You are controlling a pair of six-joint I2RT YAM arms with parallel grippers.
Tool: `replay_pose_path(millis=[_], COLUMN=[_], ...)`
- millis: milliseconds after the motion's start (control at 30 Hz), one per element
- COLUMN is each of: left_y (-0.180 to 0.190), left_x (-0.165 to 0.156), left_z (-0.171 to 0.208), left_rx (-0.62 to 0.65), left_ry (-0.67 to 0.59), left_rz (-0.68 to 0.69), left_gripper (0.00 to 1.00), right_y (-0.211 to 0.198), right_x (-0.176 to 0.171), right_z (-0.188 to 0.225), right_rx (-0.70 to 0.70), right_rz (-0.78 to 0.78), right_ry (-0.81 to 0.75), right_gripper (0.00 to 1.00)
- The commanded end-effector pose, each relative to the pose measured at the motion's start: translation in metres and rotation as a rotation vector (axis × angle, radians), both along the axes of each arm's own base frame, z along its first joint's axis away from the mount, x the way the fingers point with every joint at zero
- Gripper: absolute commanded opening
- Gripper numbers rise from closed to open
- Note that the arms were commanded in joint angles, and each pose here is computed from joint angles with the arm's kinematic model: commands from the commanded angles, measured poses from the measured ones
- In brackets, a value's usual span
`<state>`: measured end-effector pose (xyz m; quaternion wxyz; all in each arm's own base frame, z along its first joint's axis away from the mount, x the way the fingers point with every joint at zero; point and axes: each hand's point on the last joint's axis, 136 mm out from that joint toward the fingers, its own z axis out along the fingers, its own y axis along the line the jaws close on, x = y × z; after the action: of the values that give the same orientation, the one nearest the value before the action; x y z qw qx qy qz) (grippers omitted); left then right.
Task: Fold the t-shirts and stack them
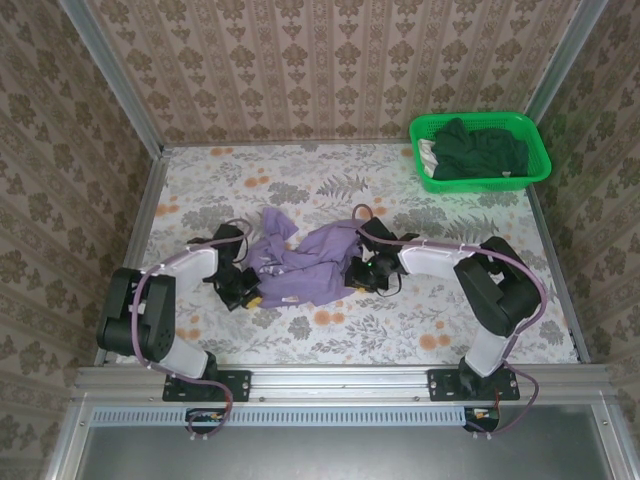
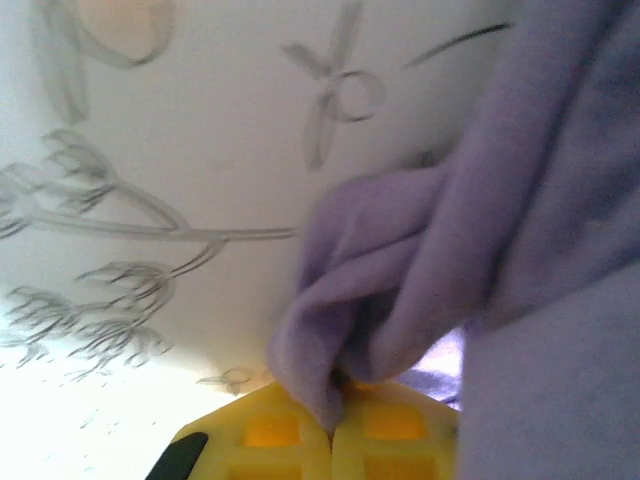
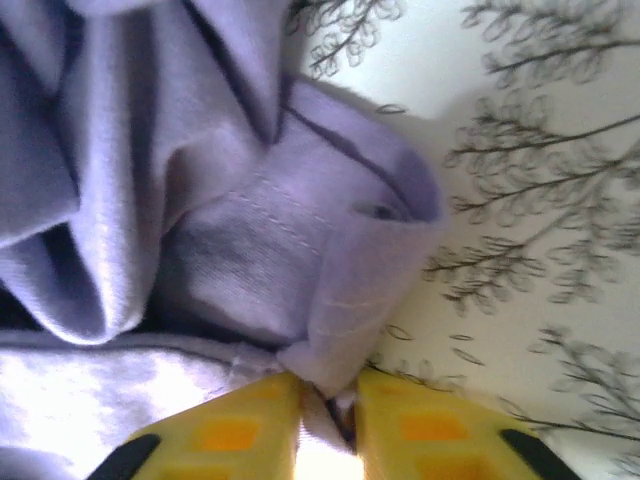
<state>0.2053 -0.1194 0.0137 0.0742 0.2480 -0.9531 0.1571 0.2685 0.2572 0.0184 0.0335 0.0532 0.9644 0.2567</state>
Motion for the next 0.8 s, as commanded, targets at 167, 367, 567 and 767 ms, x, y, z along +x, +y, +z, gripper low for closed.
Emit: replay_pose_path(millis=[167,367,567,767], left_y=[-0.015,-0.012,-0.024,-0.057], left_x=[0.082,0.118,0.153,0.225], left_z=[0.061,0.159,0.257,0.328], left_rx=[-0.007,0.022,0.002,-0.128], left_ry=[-0.411,-0.734,-0.998,-1.104], left_rz=[-0.095,-0.038,-0.030,-0.080], left_gripper=[0.00,0.00,0.00,0.00], right_y=[-0.001,-0.033,-0.076,-0.122], right_x=[0.011,0.040,0.063,0.104], right_z=[0.048,0.131,0.205,0.267], right_rx=[0.101,0.188,0.210,0.203], right_rz=[-0.023,-0.138,-0.245,-0.366], right_ry=[-0.152,-0.377,-0.551,-0.684], right_gripper=[0.00,0.00,0.00,0.00])
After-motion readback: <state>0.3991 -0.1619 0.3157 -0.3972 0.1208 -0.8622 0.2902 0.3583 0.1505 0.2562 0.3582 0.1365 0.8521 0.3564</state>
